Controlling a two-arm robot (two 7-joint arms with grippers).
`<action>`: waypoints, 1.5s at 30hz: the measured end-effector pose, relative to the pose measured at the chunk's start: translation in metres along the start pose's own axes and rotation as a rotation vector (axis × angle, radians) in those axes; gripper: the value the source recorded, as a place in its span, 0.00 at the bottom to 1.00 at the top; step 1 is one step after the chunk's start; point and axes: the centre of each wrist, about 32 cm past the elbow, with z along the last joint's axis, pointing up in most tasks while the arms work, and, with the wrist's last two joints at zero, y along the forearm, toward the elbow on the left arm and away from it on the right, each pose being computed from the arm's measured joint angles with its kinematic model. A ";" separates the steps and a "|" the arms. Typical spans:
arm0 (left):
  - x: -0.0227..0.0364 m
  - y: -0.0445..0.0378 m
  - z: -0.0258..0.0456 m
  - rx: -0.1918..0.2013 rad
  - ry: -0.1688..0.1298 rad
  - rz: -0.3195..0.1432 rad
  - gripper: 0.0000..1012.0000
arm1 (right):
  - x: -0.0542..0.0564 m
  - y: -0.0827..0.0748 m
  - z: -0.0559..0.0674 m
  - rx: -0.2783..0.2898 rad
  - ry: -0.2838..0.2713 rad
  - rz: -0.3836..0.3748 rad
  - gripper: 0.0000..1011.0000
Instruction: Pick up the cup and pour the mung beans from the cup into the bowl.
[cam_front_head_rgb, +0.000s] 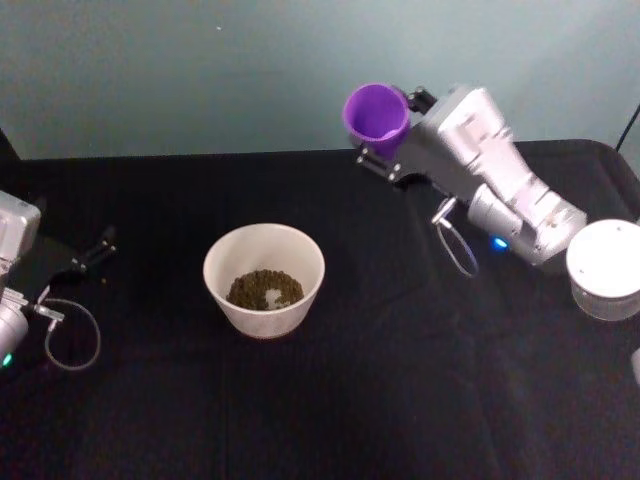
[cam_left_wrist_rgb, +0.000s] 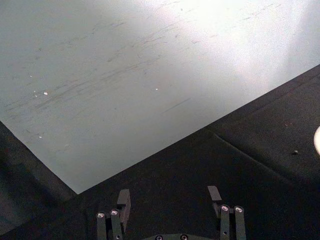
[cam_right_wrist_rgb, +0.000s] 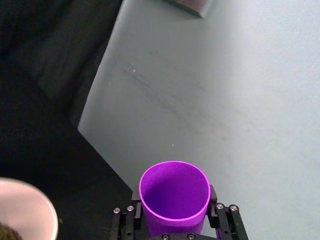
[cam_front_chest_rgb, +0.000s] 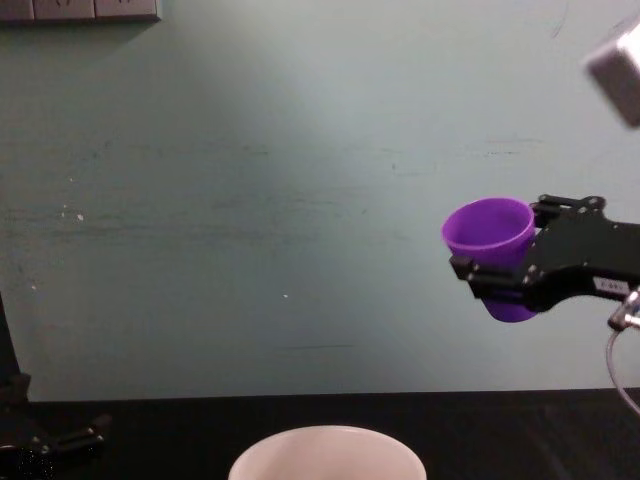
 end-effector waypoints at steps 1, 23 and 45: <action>0.0000 0.0000 0.0000 0.000 0.000 0.000 0.99 | 0.002 -0.001 0.000 -0.005 0.059 -0.003 0.73; 0.0000 0.0000 0.0000 0.000 0.000 0.000 0.99 | 0.008 -0.001 -0.002 -0.069 0.282 0.009 0.73; 0.0000 0.0000 0.0000 0.000 0.000 0.000 0.99 | 0.009 -0.009 -0.021 -0.013 0.367 0.027 0.73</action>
